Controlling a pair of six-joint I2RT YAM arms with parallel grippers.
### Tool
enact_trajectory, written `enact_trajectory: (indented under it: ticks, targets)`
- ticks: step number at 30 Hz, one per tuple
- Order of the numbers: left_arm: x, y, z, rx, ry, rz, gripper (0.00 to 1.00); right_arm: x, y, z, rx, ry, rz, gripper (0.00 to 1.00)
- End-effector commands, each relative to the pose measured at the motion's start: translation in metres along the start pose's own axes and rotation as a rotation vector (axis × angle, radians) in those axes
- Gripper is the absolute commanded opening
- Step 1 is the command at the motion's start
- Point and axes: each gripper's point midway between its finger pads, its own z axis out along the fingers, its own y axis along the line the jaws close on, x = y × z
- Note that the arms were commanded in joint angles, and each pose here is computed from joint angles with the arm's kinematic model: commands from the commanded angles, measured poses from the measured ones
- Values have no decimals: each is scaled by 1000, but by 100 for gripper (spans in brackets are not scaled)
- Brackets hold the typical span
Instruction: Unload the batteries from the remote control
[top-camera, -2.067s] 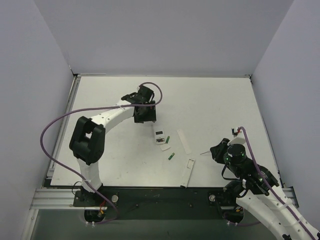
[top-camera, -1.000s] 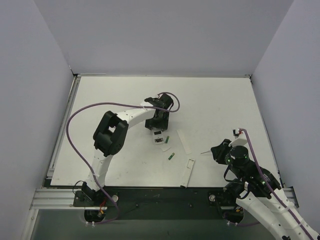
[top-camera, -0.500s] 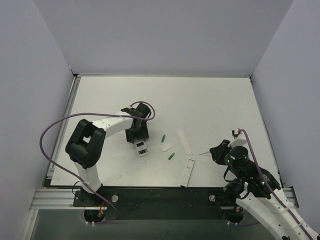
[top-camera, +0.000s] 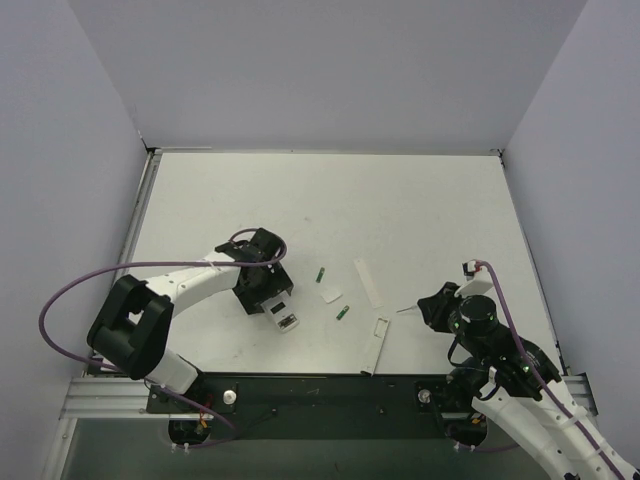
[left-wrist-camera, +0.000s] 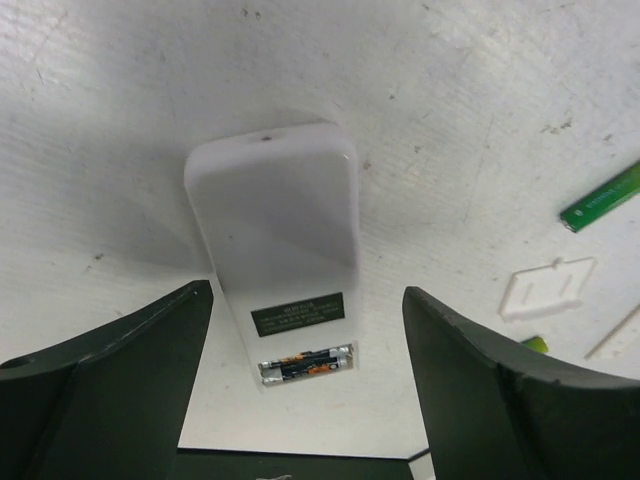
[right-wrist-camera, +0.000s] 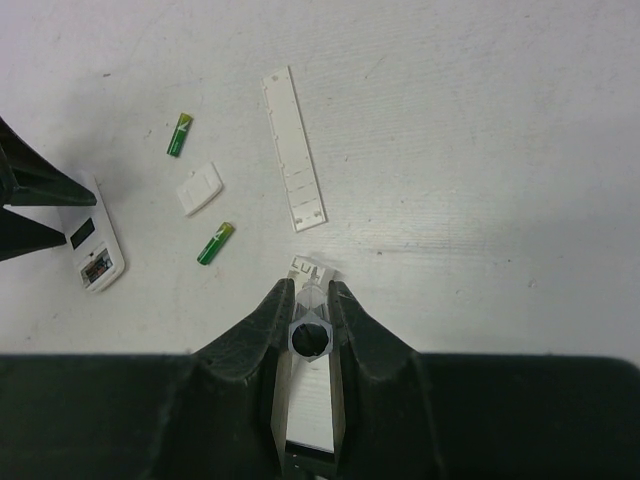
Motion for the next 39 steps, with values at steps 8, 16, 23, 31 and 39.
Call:
enact_trajectory:
  ticks: [8, 16, 23, 31, 39]
  targets:
    - [-60, -29, -49, 38, -210, 116, 87, -5, 15, 0, -50, 3, 14, 0]
    - [-103, -1, -15, -107, -116, 299, 75, -4, 30, 2, -93, 23, 21, 0]
    - [-115, 41, -9, -264, -154, 240, 64, -3, 32, 3, -94, 29, 16, 0]
    - [-89, 37, 17, -170, 1, 248, 47, -2, 32, 3, -102, 22, 26, 0]
    - [-70, 36, 23, -127, 65, 253, 40, 0, 33, 2, -119, 22, 27, 0]
